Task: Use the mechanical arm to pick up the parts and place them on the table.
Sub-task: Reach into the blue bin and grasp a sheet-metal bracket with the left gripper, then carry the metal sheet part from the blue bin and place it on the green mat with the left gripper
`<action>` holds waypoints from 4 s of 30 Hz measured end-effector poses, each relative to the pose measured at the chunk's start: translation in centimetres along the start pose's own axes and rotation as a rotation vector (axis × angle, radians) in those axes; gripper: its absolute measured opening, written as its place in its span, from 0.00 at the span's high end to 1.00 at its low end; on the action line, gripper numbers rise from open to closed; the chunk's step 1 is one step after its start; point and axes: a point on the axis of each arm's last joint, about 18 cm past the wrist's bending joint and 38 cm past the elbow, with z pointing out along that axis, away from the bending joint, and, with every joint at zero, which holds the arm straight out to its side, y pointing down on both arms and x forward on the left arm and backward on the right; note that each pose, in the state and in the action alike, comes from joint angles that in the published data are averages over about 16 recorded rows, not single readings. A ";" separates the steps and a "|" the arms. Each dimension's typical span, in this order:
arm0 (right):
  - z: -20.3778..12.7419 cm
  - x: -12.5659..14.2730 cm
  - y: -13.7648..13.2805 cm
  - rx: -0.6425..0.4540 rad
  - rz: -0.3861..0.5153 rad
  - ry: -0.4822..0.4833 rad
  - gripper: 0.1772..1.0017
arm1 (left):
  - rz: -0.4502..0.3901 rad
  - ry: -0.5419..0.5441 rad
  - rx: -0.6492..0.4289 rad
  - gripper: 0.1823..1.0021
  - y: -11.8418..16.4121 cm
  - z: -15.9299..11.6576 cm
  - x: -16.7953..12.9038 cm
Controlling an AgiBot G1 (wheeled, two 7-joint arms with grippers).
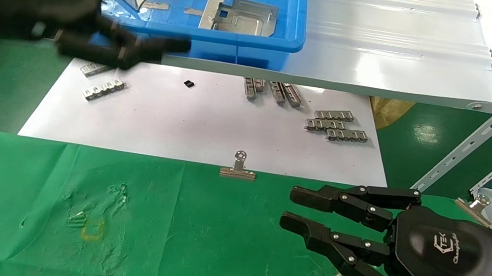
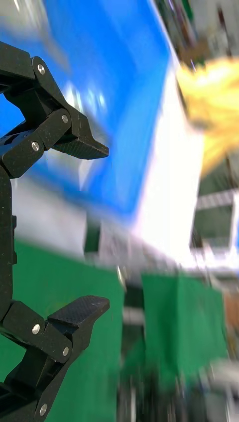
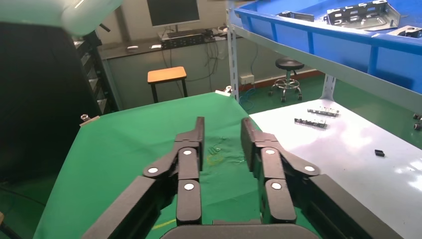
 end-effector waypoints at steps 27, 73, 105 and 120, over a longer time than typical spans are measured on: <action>0.0 0.0 0.0 0.000 0.000 0.000 0.98 | -0.049 -0.442 -0.261 0.10 2.5 0.0 -13.1; 0.0 0.0 0.0 0.000 0.000 0.000 0.96 | 0.127 -0.073 -0.083 0.88 -2.5 0.5 -7.1; 0.0 0.0 0.0 0.000 0.000 0.000 0.30 | 0.508 0.226 -0.418 0.88 14.6 -8.3 2.2; 0.0 0.0 0.0 0.000 0.000 0.000 0.04 | 0.427 0.191 -0.503 0.88 22.6 -9.7 3.8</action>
